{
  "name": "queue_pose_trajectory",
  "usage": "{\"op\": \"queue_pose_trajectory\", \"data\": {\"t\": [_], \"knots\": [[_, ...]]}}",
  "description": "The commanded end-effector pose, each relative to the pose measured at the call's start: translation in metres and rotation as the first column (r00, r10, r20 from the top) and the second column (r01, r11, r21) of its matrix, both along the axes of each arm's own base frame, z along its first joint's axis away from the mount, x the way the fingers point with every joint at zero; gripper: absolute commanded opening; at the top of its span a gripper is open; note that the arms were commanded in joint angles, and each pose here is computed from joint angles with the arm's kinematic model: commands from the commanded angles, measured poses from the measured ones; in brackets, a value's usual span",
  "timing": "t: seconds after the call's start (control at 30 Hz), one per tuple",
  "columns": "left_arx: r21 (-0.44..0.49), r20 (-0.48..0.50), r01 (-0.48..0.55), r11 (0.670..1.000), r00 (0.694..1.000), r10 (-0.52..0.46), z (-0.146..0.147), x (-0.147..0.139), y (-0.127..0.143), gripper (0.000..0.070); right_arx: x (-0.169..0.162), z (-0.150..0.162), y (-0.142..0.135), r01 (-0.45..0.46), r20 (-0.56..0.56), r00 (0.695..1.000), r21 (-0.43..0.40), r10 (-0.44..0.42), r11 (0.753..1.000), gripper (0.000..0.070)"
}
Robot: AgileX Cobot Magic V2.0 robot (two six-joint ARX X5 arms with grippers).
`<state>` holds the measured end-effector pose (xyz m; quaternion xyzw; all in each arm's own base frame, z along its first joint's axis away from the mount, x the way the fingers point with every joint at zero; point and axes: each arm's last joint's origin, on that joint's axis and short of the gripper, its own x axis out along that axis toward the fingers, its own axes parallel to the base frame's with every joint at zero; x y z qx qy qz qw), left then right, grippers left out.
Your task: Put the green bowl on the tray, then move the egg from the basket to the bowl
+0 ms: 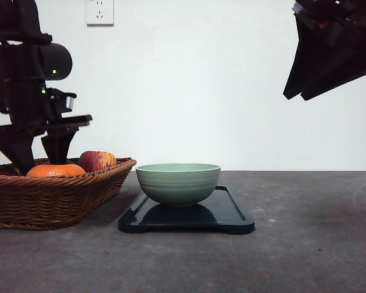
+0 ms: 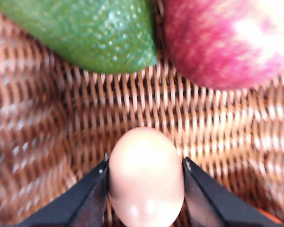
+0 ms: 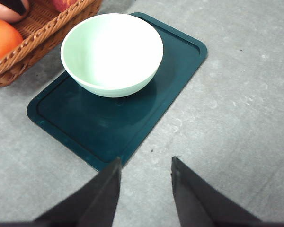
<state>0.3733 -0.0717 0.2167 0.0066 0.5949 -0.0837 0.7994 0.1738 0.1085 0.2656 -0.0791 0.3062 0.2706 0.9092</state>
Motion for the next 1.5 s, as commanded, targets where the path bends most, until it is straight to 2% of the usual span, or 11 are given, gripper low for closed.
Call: {"op": "queue_pose_trajectory", "data": {"t": [0.0,0.27,0.4,0.67,0.83,1.03,1.2,1.27,1.47], "knots": [[0.005,0.018,0.011,1.000,1.000,-0.011,0.007,0.006,-0.002,0.0210,0.001,0.001,0.002,0.001,0.002,1.000,0.013,-0.001,1.000,0.0210],[0.004,0.021,0.015,1.000,1.000,-0.015,0.045,0.008,-0.004,0.0210,0.001,0.001,0.002,0.001,0.001,1.000,0.013,-0.001,1.000,0.0210],[-0.016,0.064,0.041,0.999,0.997,-0.040,0.069,0.009,-0.013,0.0210,0.001,0.001,0.002,0.001,0.001,1.000,0.013,-0.001,1.000,0.0210],[-0.171,0.210,0.194,0.966,0.965,-0.156,0.107,0.009,-0.050,0.0210,0.001,0.001,0.002,0.001,0.001,1.000,0.013,-0.001,1.000,0.0210],[-0.177,0.288,0.284,0.942,0.930,-0.227,0.113,0.005,-0.080,0.0210,0.001,0.001,0.002,0.001,0.001,1.000,0.013,-0.001,1.000,0.0210],[-0.164,0.397,0.393,0.905,0.866,-0.304,0.119,-0.003,-0.118,0.0210,0.001,0.001,0.002,0.001,0.001,1.000,0.013,-0.001,1.000,0.0210],[-0.095,0.454,0.451,0.887,0.813,-0.365,0.122,-0.011,-0.140,0.0210,0.001,0.001,0.002,0.001,0.002,1.000,0.012,-0.001,1.000,0.0210],[-0.063,0.459,0.451,0.891,0.805,-0.375,0.121,-0.013,-0.146,0.0210,0.001,0.001,0.002,0.000,0.002,1.000,0.012,0.000,1.000,0.0210],[-0.046,0.421,0.454,0.890,0.817,-0.395,0.106,-0.011,-0.156,0.0210,0.001,0.001,0.002,-0.002,0.004,1.000,0.010,0.002,1.000,0.0210]]}}
